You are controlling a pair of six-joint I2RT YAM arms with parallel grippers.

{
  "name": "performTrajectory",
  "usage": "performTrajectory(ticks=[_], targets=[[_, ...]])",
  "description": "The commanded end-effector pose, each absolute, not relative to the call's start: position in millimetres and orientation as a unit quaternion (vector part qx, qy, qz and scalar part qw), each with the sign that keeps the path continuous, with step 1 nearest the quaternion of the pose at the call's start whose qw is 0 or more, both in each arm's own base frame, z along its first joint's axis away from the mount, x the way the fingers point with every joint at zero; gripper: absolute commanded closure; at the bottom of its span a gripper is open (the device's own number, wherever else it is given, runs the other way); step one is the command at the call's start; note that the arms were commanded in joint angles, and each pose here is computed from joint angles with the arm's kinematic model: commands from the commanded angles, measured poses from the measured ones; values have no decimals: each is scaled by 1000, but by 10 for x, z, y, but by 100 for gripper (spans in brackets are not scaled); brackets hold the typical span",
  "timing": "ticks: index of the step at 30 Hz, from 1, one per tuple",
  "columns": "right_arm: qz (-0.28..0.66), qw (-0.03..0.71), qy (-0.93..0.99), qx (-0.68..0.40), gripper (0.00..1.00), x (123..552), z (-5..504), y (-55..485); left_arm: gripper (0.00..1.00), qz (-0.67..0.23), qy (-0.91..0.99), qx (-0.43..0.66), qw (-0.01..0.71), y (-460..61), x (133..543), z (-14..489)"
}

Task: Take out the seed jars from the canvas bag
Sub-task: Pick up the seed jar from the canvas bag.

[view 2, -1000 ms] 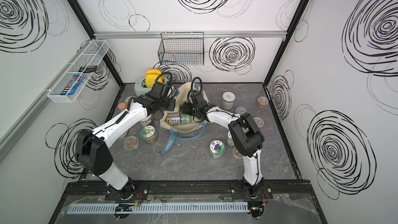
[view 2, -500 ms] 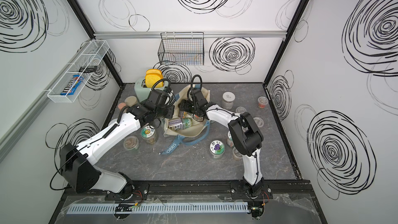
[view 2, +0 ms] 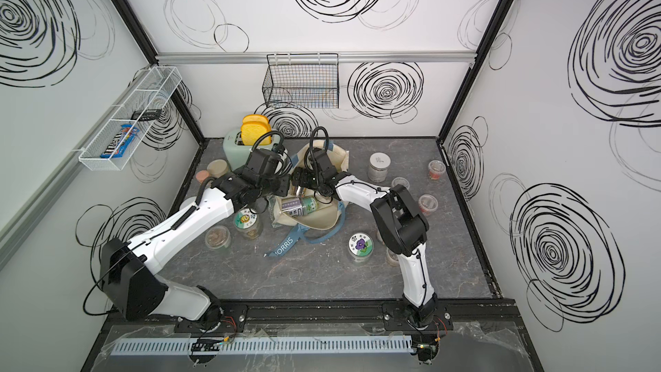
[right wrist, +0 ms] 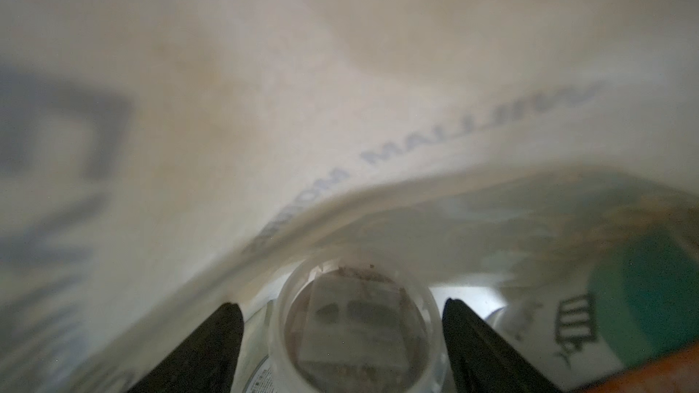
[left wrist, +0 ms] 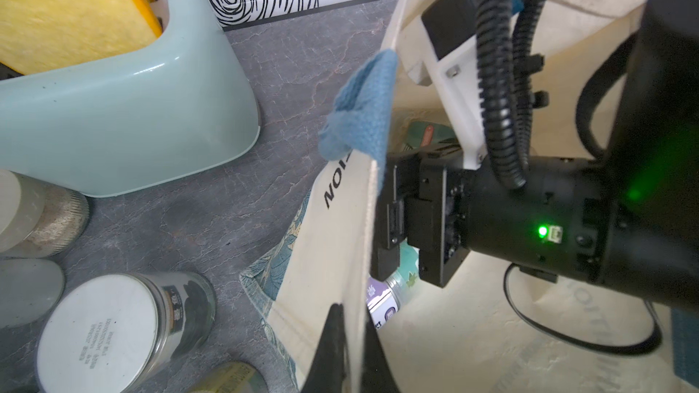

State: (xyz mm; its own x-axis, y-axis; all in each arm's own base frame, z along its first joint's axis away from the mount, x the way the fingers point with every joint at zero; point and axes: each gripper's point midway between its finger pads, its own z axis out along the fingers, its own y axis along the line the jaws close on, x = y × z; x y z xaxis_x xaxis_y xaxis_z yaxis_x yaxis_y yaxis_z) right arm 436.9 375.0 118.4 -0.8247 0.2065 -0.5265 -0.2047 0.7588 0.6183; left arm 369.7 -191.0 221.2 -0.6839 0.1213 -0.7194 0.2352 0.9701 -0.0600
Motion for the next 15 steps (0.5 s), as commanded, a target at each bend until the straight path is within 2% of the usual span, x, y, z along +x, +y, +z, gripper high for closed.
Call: performTrajectory(ticks=[1, 9, 15], targets=[[296, 248, 922, 26, 14, 4247, 575, 3577, 100, -121, 868, 73, 476, -2005, 3815, 2870], [276, 231, 933, 20, 15, 4304, 430, 3607, 100, -131, 865, 79, 478, -2049, 3765, 2911], [223, 217, 950, 17, 14, 4206, 310, 3534, 100, -128, 859, 84, 489, -2041, 3762, 2951]])
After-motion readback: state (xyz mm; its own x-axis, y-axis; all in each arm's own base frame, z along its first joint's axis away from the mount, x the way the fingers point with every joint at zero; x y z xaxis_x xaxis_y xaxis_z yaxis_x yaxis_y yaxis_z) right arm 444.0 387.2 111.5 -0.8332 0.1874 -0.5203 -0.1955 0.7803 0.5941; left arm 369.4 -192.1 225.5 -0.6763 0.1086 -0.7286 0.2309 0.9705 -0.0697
